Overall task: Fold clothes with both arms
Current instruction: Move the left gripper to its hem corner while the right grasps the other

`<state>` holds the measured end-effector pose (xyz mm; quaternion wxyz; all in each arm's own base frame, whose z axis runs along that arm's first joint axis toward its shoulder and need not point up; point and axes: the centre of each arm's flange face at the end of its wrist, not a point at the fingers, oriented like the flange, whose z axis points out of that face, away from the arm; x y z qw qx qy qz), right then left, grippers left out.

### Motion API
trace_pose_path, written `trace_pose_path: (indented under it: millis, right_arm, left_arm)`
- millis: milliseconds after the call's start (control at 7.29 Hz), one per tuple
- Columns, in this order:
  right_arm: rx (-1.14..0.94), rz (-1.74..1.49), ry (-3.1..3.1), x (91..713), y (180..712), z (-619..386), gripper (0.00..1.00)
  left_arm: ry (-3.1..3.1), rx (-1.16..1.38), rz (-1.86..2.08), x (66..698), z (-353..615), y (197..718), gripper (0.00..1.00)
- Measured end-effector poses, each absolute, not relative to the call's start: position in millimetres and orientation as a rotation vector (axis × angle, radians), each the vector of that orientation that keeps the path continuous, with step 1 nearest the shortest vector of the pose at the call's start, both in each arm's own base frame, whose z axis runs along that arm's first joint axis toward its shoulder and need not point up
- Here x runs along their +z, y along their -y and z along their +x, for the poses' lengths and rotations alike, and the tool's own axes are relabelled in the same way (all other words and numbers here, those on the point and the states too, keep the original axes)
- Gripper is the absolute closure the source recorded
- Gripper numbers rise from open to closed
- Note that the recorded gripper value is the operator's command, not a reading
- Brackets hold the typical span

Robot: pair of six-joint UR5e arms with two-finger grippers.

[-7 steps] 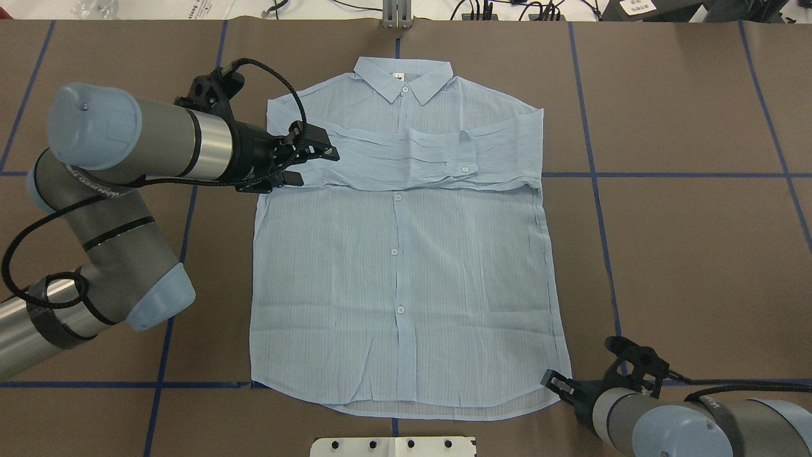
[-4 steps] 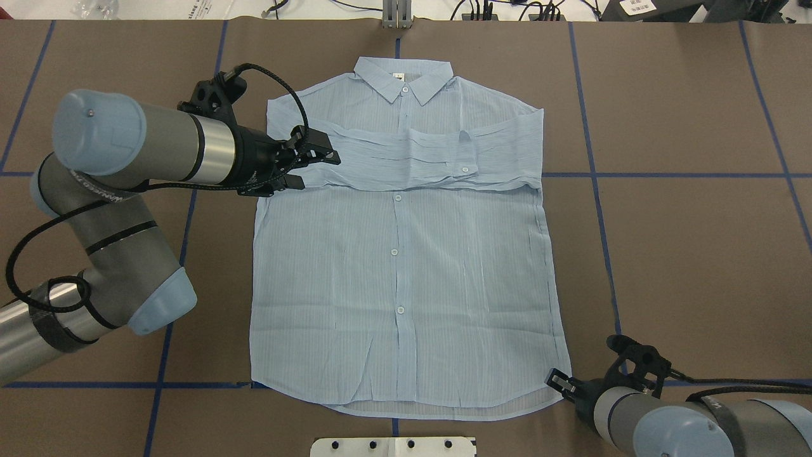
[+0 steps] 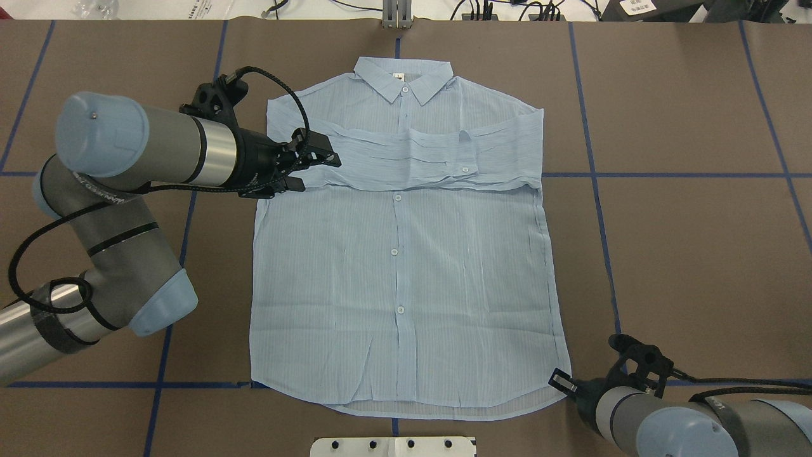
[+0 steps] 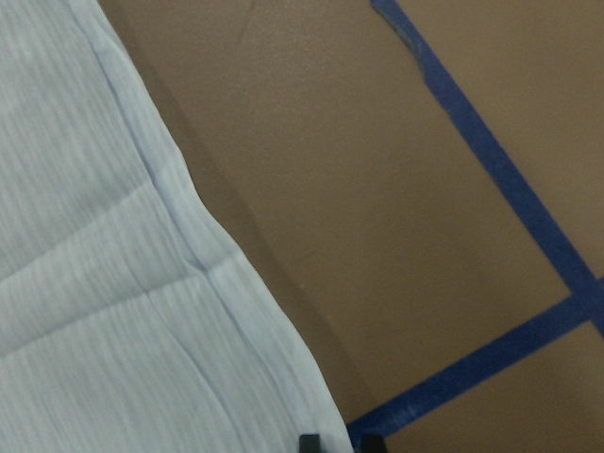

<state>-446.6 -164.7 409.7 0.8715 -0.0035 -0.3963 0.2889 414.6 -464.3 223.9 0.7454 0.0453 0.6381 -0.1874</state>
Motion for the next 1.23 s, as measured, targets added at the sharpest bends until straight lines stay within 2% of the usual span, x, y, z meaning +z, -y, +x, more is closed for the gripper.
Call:
trace_pose_path:
  millis: [274,411,823,1234]
  right_arm:
    - [0.598,-0.015,0.838,404,162,-439,1.00]
    - [0.596,-0.020,0.843,400,161,-432,1.00]
    - [0.592,-0.028,0.856,393,160,-427,1.00]
    - [0.590,-0.032,0.867,388,159,-429,1.00]
  left_arm:
    - [-1.392,-0.408,0.068,223,424,453,0.17]
    - [-1.358,-0.415,0.029,228,437,430,0.17]
    - [-1.138,-0.421,-0.009,303,434,302,0.19]
    - [-1.006,-0.421,-0.084,359,458,241,0.31]
